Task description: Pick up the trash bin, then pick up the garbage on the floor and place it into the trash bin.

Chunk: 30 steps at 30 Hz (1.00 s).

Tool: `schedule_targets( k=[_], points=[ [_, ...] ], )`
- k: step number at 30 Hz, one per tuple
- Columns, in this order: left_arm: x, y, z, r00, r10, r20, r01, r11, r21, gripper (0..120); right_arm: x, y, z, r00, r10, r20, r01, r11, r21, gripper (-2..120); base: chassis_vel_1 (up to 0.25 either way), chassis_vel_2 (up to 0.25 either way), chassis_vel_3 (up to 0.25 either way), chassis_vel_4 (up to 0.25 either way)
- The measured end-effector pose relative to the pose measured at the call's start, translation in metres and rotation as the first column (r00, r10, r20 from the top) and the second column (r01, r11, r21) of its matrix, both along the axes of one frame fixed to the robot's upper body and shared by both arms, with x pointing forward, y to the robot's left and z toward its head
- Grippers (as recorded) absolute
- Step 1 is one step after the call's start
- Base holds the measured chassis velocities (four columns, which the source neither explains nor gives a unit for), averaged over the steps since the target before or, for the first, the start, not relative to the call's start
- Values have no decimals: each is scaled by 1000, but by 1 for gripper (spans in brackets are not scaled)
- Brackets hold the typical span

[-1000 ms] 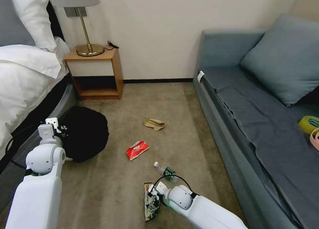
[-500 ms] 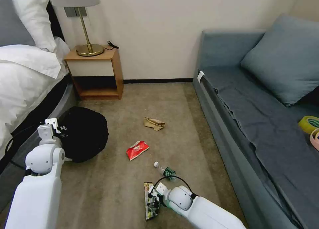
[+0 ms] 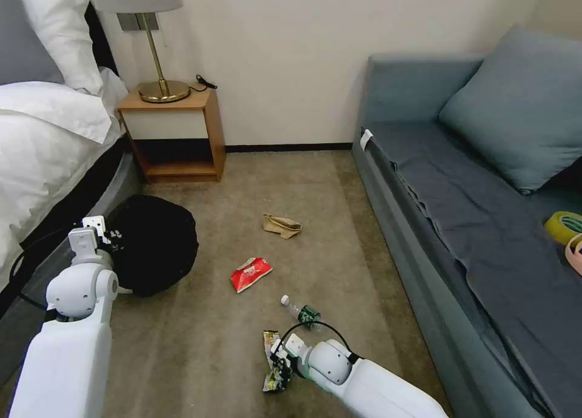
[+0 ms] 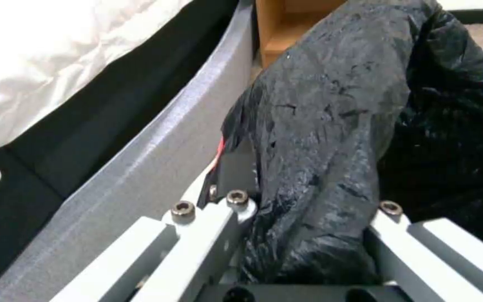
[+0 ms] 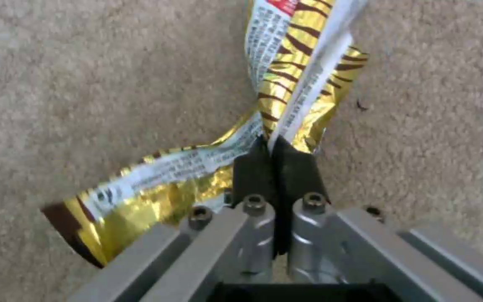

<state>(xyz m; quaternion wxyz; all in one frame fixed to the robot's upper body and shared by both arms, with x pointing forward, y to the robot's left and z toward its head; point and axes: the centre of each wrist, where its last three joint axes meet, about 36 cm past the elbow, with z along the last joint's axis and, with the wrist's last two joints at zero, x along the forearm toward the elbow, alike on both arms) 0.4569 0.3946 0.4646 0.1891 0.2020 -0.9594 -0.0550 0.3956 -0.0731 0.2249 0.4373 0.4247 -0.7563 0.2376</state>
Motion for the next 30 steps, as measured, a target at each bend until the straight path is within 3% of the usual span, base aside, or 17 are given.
schedule_targets(
  k=[11,16,20,26,30],
  points=[
    [-2,0,3,1000,-2,6,2,1000,7,5,16,-7,30,997,-29,70,26,998,54,0,0,0,0,0],
    [-4,-2,7,1000,-8,12,8,1000,10,5,44,-13,61,985,-65,159,48,993,108,0,0,0,0,0],
    [-7,-5,8,1000,-26,15,26,1000,10,5,85,-17,111,962,-106,253,56,978,199,0,0,0,0,0],
    [-12,-12,7,997,-73,20,73,997,3,5,119,-4,174,943,-155,294,47,938,344,0,0,0,0,0],
    [-16,-20,9,994,-109,32,108,994,5,5,143,29,243,934,-145,327,-24,886,463,0,0,0,0,0]
  ],
)
